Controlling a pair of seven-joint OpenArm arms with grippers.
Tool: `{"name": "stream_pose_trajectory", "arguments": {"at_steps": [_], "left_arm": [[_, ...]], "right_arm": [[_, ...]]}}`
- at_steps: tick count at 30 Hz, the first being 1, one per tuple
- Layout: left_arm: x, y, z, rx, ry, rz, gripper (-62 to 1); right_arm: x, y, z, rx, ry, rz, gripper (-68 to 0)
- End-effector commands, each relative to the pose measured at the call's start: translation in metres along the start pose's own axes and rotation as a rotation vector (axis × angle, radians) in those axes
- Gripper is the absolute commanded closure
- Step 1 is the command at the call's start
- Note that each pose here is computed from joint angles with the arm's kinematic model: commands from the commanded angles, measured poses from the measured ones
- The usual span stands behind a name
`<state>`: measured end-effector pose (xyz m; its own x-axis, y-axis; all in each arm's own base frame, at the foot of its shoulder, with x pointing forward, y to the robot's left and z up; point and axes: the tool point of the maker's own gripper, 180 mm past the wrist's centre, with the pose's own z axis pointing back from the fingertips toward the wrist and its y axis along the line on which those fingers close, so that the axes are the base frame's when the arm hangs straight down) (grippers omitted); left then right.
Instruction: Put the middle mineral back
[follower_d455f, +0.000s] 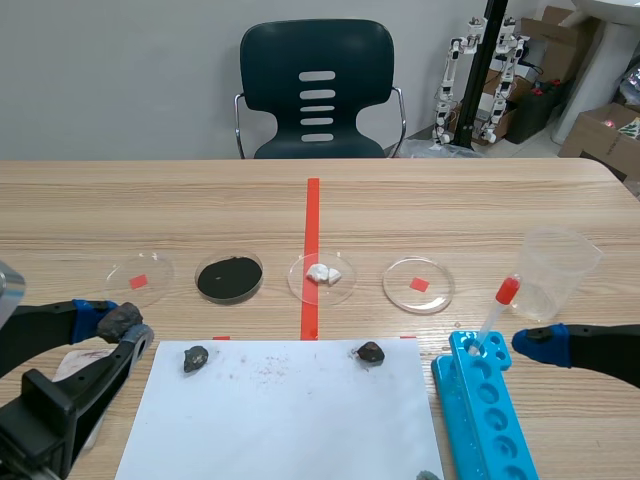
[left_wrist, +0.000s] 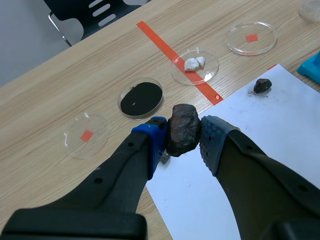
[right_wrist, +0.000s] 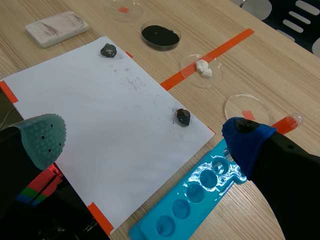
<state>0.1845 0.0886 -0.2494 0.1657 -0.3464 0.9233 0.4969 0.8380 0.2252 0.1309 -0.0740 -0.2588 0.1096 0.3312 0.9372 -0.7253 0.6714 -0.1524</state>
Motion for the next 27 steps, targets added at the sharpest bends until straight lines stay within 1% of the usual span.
{"name": "stream_pose_trajectory", "arguments": {"at_steps": [1, 27], "left_arm": [[0.0091, -0.0019, 0.0014, -0.008, -0.031, -0.001, -13.0], [0.0102, -0.0003, 0.0005, -0.002, -0.035, -0.004, -13.0]], "right_arm": [[0.0071, -0.0031, -0.0004, -0.005, -0.029, 0.004, -67.9], [0.0071, -0.0031, -0.0004, -0.005, -0.029, 0.004, -67.9]]}}
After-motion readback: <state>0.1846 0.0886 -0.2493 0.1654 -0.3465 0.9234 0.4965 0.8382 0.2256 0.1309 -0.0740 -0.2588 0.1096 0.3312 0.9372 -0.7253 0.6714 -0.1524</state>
